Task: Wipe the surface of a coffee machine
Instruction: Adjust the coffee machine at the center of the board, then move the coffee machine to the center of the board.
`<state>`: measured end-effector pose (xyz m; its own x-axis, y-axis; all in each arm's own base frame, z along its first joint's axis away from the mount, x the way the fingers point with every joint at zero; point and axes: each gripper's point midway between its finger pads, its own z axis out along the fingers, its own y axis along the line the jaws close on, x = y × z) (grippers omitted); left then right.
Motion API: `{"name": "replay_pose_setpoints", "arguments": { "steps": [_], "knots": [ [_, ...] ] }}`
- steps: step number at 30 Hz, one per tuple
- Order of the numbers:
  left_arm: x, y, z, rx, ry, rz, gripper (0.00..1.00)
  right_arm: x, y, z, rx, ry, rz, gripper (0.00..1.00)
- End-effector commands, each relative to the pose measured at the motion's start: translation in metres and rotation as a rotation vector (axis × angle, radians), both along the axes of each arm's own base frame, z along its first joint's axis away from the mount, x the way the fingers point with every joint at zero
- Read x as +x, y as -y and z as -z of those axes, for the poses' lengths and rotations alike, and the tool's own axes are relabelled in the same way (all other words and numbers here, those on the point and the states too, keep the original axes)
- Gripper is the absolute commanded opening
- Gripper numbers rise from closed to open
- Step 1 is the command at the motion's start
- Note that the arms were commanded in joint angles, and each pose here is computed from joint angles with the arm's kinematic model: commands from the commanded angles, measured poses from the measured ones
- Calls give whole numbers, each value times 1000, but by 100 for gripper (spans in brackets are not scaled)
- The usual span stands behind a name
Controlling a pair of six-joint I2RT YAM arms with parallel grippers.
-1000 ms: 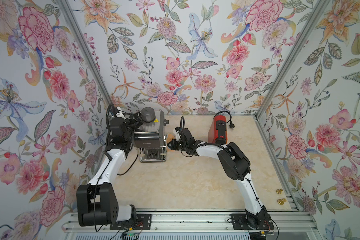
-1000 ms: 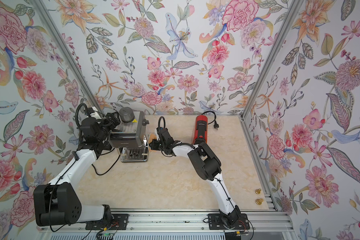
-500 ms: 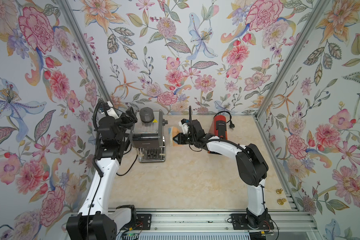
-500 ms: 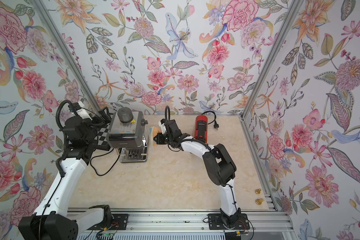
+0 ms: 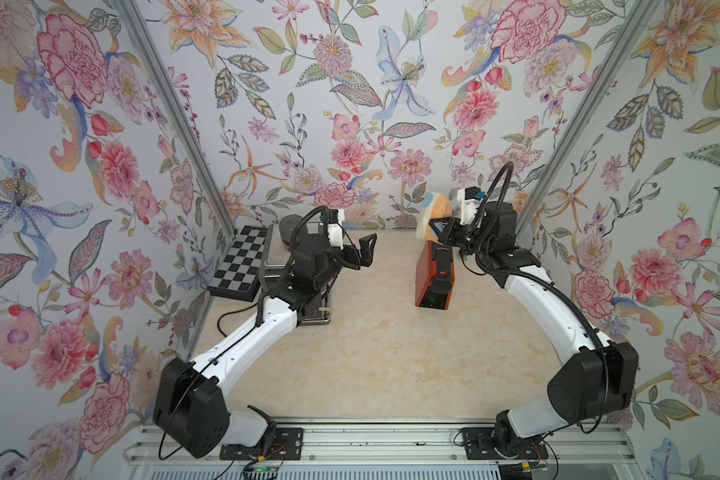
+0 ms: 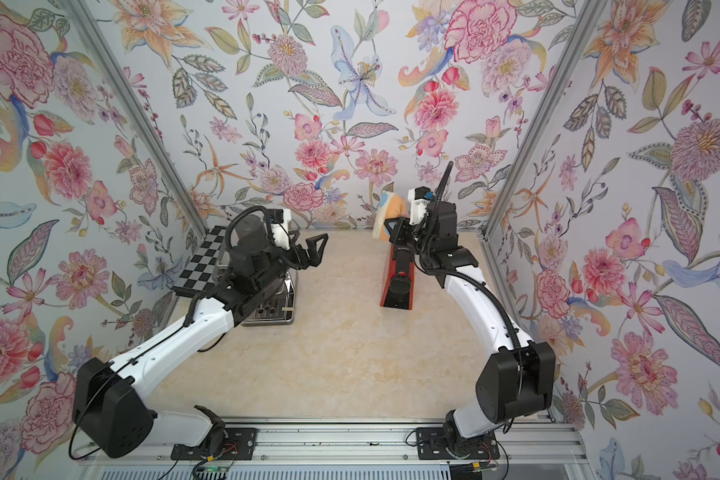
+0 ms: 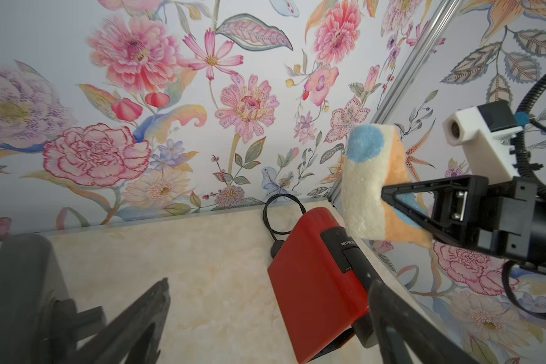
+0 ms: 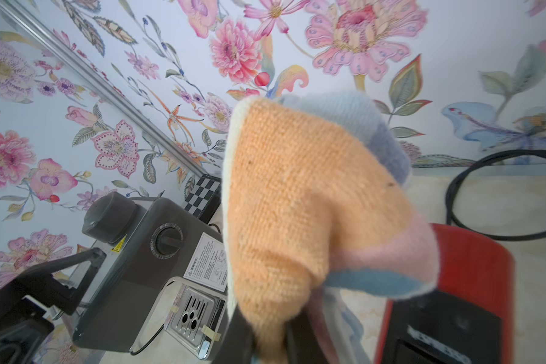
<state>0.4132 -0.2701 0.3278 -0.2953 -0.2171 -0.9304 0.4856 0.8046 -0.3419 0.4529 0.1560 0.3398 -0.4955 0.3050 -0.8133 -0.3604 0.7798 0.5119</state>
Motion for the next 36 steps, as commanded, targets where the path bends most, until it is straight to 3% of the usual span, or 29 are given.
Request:
{"name": "replay_pose_setpoints", "arguments": {
  "steps": [1, 11, 19, 28, 36],
  "knots": [
    [26, 38, 9, -58, -2, 26, 99, -12, 39, 24, -17, -71, 35, 0],
    [82, 117, 81, -58, -118, 54, 99, -9, 106, 95, -68, -201, 165, 0],
    [107, 147, 122, -85, -191, 68, 99, 56, 140, 143, -92, -234, 230, 0],
    [109, 166, 168, -91, -264, 103, 99, 139, 106, 174, -40, -182, 93, 0],
    [103, 167, 187, -94, -307, 121, 99, 160, 62, 209, -65, -197, -10, 0]
  ]
}}
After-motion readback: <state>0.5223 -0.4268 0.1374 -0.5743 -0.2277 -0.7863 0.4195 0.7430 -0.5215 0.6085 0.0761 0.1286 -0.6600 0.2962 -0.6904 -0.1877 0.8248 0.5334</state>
